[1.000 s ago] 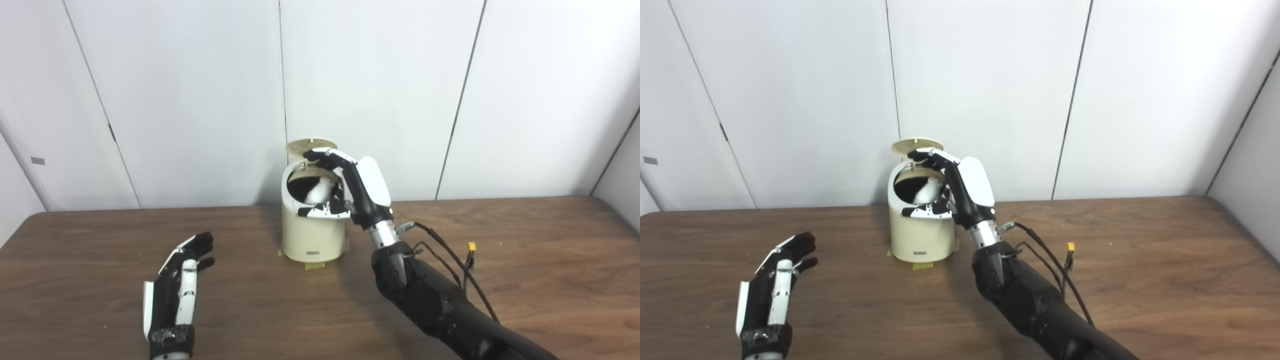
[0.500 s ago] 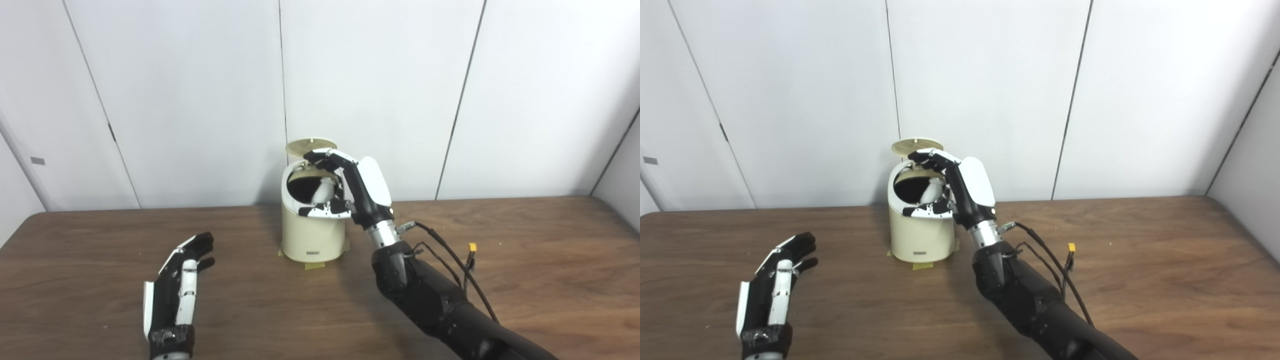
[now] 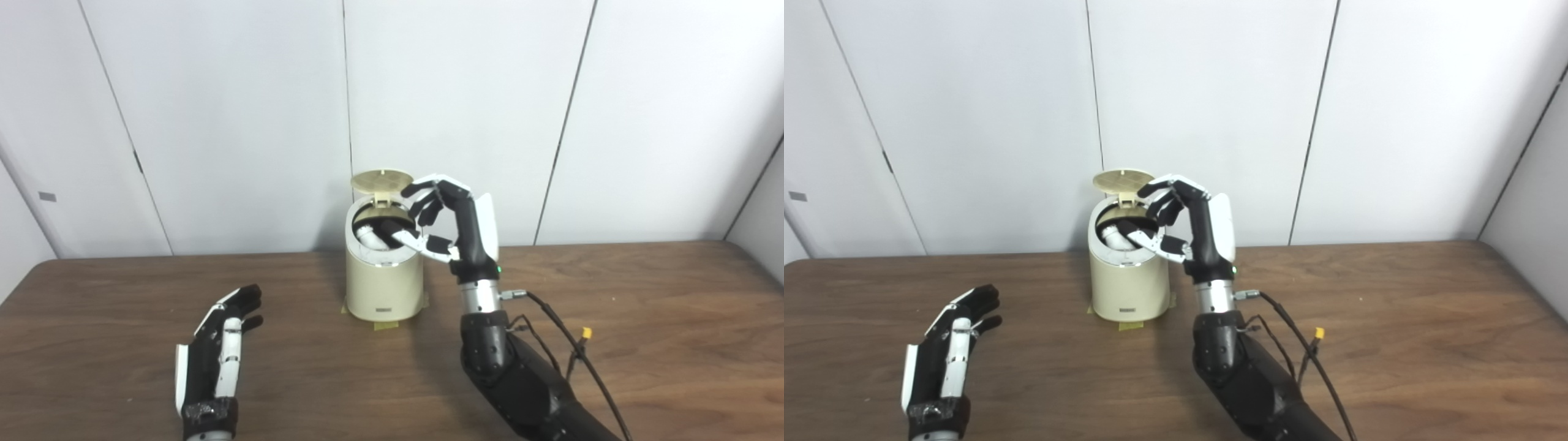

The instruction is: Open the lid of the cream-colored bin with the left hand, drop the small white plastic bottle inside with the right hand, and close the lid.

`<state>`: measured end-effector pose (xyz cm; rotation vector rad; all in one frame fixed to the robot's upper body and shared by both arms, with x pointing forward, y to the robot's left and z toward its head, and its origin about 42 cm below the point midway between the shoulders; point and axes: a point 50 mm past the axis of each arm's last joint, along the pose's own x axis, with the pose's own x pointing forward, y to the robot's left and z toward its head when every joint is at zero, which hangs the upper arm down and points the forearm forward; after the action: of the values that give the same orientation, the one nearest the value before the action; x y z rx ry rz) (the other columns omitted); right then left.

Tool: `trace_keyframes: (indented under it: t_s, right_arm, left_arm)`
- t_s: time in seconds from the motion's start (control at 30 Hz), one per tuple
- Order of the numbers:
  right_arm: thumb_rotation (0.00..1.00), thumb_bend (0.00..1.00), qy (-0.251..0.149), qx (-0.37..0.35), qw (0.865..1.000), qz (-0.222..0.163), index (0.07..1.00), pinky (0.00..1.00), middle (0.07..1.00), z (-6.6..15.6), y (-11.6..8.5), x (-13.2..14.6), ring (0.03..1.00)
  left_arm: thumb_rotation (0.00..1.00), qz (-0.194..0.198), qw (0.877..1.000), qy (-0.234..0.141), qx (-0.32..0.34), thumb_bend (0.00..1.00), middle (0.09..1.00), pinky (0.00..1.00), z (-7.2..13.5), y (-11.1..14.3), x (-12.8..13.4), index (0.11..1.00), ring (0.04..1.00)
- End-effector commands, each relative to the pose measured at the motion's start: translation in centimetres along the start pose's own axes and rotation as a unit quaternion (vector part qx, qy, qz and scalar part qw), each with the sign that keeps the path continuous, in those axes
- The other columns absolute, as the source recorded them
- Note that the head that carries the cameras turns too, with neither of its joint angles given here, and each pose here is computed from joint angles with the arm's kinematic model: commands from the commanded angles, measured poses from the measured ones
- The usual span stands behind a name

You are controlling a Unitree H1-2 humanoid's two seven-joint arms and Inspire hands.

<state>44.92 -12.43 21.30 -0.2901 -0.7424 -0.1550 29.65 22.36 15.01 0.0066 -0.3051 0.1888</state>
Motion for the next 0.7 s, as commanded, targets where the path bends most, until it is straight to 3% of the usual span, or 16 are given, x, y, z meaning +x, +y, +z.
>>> trace_keyframes:
  t_s: [0.0,0.03,0.17,0.43,0.63,0.67]
  right_arm:
    - [0.16,0.5,-0.031,0.019,0.999,-0.023,0.488,0.44,0.541,1.3,-1.0,1.6,0.512]
    - [0.16,0.5,-0.03,0.021,0.999,-0.028,0.49,0.46,0.582,1.2,-1.3,1.4,0.55]
    - [0.17,0.5,-0.021,0.018,0.998,-0.057,0.493,0.46,0.618,0.8,-3.3,0.0,0.553]
    - [0.17,0.49,0.029,0.012,0.996,-0.085,0.494,0.49,0.617,-1.2,-7.5,-4.0,0.573]
    - [0.16,0.48,0.077,0.06,0.993,-0.066,0.497,0.66,0.678,-1.5,-9.9,-7.2,0.687]
    - [0.34,0.36,0.084,0.068,0.992,-0.06,0.592,0.67,0.695,-1.5,-10.1,-7.6,0.706]
  left_arm:
    - [0.75,-0.008,0.999,-0.045,-0.005,0.18,0.775,0.74,1.3,-0.6,1.4,0.749,0.799]
    - [0.76,-0.008,0.999,-0.046,-0.004,0.18,0.774,0.74,1.2,-0.6,1.4,0.747,0.796]
    - [0.76,-0.006,0.999,-0.043,-0.002,0.18,0.774,0.74,1.2,-0.5,1.5,0.746,0.797]
    - [0.74,-0.001,0.999,-0.046,-0.01,0.18,0.765,0.72,1.1,-0.2,1.7,0.742,0.784]
    - [0.73,0.001,0.999,-0.045,-0.01,0.17,0.77,0.73,1.1,0.0,1.9,0.744,0.792]
    - [0.73,0.001,0.999,-0.047,-0.009,0.17,0.77,0.73,1.1,0.1,1.8,0.744,0.792]
